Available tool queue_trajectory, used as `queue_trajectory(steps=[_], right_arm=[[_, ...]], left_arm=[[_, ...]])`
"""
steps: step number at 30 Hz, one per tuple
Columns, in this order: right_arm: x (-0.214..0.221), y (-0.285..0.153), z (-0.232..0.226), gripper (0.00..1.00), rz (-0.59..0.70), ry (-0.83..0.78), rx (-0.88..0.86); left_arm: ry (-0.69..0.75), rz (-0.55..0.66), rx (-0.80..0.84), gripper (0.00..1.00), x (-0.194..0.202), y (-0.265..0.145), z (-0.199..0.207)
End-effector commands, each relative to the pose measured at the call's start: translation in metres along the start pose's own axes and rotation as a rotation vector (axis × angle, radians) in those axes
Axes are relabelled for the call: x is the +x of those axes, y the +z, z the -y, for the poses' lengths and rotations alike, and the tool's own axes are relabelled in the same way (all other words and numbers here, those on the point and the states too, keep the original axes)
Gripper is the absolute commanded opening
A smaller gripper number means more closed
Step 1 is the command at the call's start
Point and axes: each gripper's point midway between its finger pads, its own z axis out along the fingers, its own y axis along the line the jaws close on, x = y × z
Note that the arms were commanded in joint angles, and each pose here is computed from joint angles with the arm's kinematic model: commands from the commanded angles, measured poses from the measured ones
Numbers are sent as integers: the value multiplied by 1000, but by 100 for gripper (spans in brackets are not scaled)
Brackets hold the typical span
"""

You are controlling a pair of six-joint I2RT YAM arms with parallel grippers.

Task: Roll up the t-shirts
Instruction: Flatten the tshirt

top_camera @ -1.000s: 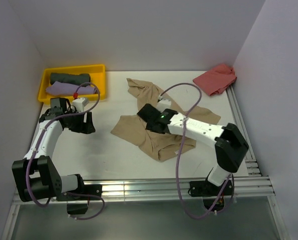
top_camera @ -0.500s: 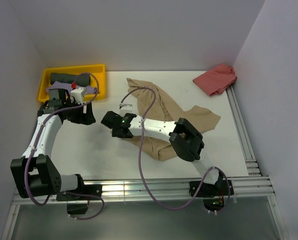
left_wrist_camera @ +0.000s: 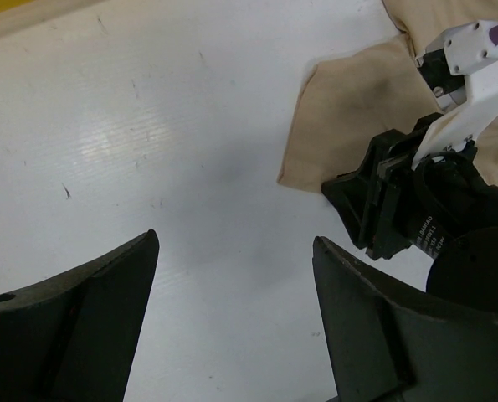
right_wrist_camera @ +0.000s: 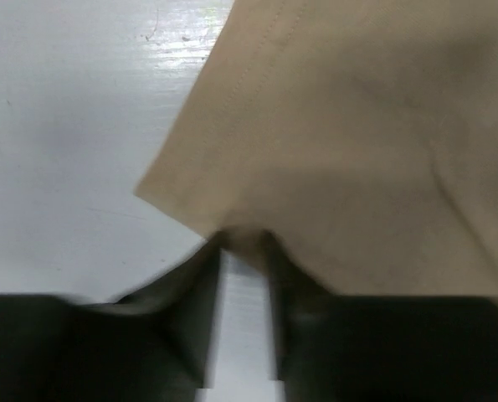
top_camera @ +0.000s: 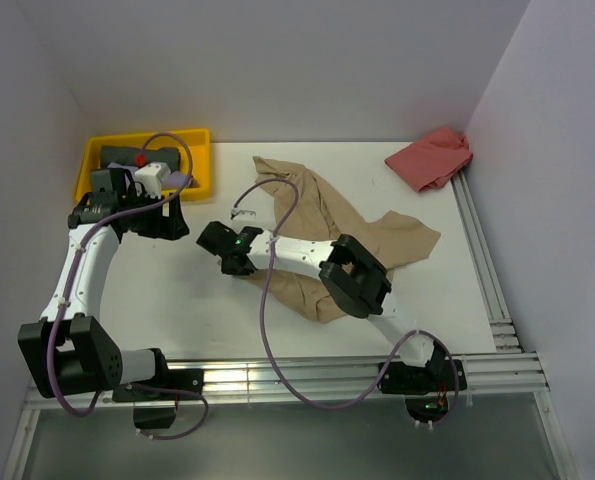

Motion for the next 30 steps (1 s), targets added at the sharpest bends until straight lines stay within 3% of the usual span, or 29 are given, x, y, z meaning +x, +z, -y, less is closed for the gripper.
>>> queue_trajectory(steps=[1,2,4,11,22,30], right_arm=[[11,7,3,24,-23,2,0],[13,3,3,10,-26,5,-7],[26,0,6,1,-39,-13,-3],[81,-36,12,0,-76,-84,-44],[198,-92,6,0,-249,-226,-185],[216,-125,67,0,-282,-135,-146]], left_arm=[[18,44,13,80,-15,-9,6],[19,43,11,80,-15,-9,6],[16,41,13,80,-14,-7,6],[16,27,10,78,-10,-3,2],[3,-22,23,75,4,15,-3],[19,-50,17,75,15,20,-7]])
